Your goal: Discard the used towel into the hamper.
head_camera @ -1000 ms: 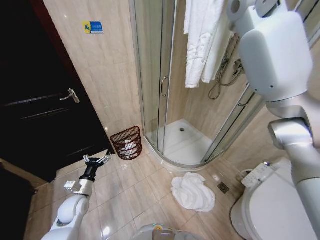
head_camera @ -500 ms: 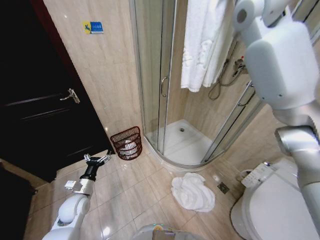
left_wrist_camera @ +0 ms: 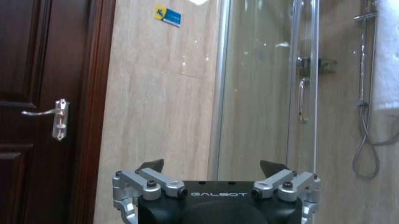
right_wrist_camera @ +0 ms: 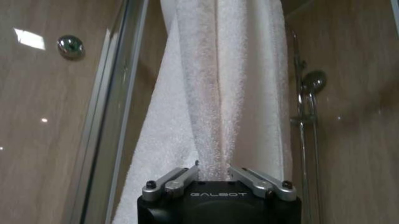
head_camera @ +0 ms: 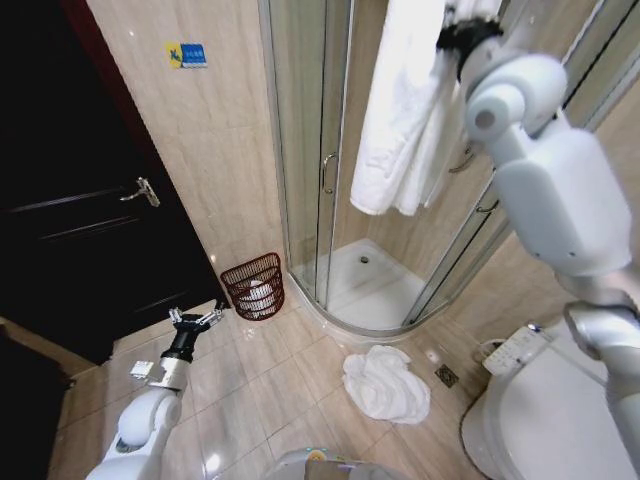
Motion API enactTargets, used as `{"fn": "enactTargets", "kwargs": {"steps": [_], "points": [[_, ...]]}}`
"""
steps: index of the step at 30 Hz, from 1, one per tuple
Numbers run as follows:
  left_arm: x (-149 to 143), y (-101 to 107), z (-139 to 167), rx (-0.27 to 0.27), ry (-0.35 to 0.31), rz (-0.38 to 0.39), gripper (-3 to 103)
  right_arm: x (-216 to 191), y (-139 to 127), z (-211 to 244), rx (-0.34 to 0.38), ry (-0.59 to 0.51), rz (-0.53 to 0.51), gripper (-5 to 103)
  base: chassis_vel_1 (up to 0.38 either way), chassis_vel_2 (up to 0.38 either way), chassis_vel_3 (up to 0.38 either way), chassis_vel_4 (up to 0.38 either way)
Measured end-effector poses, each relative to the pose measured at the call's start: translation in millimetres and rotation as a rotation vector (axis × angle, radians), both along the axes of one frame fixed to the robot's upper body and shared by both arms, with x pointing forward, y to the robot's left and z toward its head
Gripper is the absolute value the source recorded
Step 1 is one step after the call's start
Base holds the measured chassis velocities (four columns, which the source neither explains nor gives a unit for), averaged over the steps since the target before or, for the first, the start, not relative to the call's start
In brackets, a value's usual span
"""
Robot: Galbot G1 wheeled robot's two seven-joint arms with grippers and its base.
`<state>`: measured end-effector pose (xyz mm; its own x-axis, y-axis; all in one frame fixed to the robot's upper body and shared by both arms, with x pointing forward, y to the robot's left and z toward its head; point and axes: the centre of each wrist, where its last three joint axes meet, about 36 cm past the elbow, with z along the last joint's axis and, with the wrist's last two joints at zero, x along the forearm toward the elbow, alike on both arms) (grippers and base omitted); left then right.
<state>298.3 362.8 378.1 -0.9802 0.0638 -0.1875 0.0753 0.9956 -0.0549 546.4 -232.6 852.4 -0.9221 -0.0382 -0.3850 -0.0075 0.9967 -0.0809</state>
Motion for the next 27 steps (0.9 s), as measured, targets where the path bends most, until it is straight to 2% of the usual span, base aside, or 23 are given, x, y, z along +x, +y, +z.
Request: {"fn": "enactTargets", "kwargs": {"steps": [10,27], "points": [[-2,-7,1,0.007,0.001,-0.008,100,-13,-18,-39,-0.009,0.046,-0.008,4,0.0,0.0,0.0,0.0],[-3,-20,3,0.015,0.002,-0.027,100,-66,-51,-116,-0.051,0.144,0.01,4,0.0,0.0,0.0,0.0]]}}
